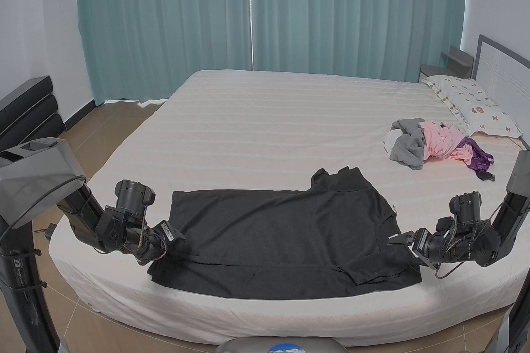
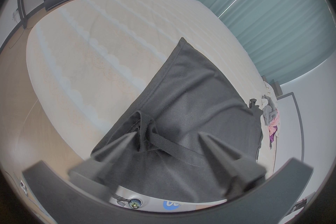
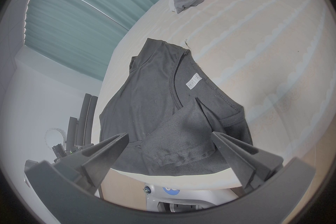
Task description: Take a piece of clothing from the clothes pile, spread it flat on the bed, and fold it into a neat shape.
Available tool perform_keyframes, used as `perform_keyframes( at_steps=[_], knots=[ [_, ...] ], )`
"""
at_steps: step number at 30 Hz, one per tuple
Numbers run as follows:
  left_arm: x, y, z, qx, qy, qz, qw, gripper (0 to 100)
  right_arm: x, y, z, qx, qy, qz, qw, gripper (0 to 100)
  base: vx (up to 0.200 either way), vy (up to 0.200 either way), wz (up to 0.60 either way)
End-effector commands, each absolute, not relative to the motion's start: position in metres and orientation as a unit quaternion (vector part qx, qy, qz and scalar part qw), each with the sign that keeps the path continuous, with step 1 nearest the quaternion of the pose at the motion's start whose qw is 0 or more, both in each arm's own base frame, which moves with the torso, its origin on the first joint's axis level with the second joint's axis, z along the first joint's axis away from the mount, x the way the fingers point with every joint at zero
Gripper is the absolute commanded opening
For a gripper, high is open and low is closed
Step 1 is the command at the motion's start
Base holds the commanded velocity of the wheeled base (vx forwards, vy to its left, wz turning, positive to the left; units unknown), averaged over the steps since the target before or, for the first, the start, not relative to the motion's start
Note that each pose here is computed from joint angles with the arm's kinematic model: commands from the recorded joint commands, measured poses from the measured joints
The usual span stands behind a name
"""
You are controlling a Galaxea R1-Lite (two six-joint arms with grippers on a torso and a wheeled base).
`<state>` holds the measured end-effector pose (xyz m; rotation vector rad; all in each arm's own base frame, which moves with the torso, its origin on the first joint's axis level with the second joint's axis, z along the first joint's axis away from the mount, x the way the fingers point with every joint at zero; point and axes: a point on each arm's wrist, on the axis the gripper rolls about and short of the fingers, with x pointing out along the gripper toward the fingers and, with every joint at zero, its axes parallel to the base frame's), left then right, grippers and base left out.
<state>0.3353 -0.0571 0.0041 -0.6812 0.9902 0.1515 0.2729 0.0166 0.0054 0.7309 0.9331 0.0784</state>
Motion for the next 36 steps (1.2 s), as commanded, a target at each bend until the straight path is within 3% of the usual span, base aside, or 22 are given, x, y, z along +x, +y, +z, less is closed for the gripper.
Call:
perform_keyframes(
  at_steps=[1,9,36],
  knots=[
    [0.335,-0.054,0.002,-0.322,0.466,0.078,0.820,0,0.272,0.017,0.005,0.344,0.440,0.037,0.829,100,0.000,0.000,0.00],
    [0.330,-0.049,0.008,-0.295,0.442,0.132,0.837,0,0.270,0.018,0.007,0.338,0.426,0.048,0.838,100,0.000,0.000,0.00],
    [0.334,-0.042,0.007,-0.305,0.437,0.140,0.834,0,0.309,0.016,-0.032,0.279,0.431,0.072,0.855,100,0.000,0.000,0.00]
  ],
)
